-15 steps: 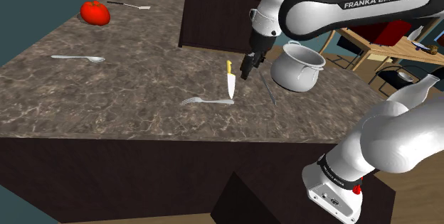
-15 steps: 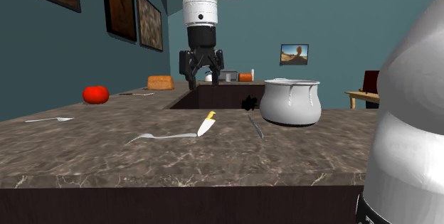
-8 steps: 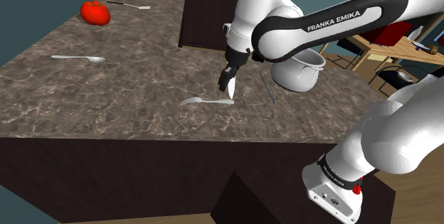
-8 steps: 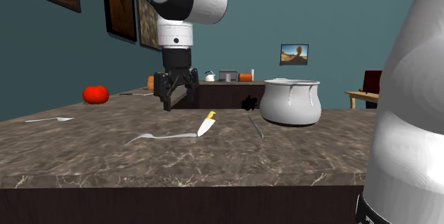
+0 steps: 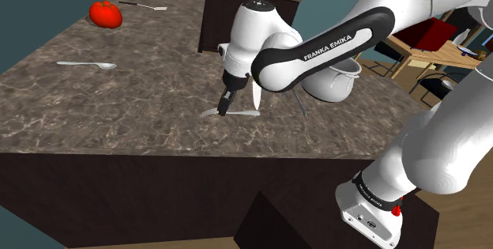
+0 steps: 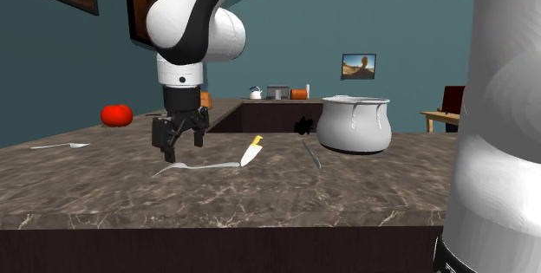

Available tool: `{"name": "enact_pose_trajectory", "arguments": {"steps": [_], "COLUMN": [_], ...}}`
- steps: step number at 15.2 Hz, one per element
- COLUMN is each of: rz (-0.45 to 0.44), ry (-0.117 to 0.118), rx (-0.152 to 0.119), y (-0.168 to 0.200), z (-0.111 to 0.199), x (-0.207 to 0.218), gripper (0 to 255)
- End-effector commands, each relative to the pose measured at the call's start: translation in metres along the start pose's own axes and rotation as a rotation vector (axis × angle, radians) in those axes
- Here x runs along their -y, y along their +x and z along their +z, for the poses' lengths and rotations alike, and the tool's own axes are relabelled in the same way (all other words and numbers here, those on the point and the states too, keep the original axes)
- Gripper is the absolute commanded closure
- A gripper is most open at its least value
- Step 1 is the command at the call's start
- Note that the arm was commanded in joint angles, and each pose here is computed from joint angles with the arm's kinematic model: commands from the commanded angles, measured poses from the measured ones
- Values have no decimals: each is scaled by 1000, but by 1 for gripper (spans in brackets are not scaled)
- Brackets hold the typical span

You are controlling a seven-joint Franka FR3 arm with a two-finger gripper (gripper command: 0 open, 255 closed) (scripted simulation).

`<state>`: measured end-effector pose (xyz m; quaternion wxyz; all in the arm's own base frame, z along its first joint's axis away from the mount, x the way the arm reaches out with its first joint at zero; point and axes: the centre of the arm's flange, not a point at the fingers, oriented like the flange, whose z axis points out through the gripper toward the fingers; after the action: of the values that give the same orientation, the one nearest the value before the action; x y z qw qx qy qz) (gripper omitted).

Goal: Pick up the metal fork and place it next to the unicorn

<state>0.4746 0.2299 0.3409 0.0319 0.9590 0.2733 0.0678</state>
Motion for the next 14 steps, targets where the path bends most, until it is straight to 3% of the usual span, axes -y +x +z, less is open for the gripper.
{"name": "enact_pose_trajectory", "arguments": {"steps": [1, 7, 14], "rz": [-10, -10, -10], "ry": [2, 2, 2], "rx": [-4, -4, -4], "y": [1, 1, 1], "z": [11, 41, 41], "x": [5, 5, 5], "gripper": [0, 0, 0]}}
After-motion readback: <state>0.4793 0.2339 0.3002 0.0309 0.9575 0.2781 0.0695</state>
